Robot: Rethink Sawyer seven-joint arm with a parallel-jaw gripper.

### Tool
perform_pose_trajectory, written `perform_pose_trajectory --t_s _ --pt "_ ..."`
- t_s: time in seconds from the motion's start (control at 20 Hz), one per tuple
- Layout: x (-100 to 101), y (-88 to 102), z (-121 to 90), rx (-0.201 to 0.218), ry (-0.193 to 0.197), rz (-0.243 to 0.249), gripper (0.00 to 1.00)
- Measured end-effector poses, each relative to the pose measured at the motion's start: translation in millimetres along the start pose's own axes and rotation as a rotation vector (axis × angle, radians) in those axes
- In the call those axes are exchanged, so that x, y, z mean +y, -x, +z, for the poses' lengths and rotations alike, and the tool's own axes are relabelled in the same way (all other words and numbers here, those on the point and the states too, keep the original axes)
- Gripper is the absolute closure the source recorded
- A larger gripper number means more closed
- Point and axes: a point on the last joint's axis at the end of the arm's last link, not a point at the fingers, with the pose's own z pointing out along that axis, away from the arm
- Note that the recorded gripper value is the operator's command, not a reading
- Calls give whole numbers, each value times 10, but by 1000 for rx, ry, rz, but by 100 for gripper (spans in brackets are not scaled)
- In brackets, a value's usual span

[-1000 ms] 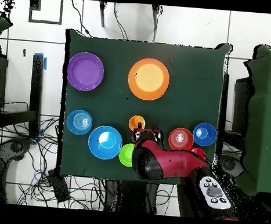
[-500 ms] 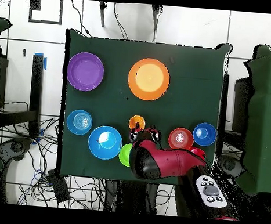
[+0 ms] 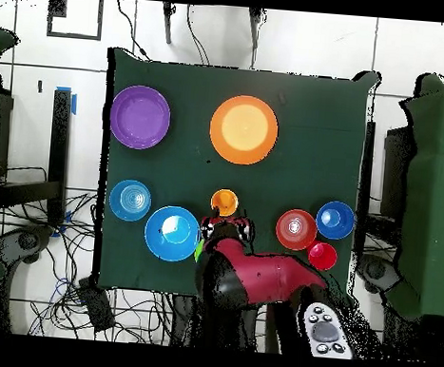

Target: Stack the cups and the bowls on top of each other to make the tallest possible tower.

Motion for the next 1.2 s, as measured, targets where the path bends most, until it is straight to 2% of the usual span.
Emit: perform_pose_trajectory --t_s 0.25,0.55,0.6,1.0,1.2 --pt "292 -13 -52 -20 -7 -39 0" --pt "634 -15 -34 -104 -3 -65 0" --pt "696 -32 -9 -133 -4 -63 0" --pt "675 -188 178 -201 0 -20 0" --pt "616 -365 297 -202 -7 -2 0"
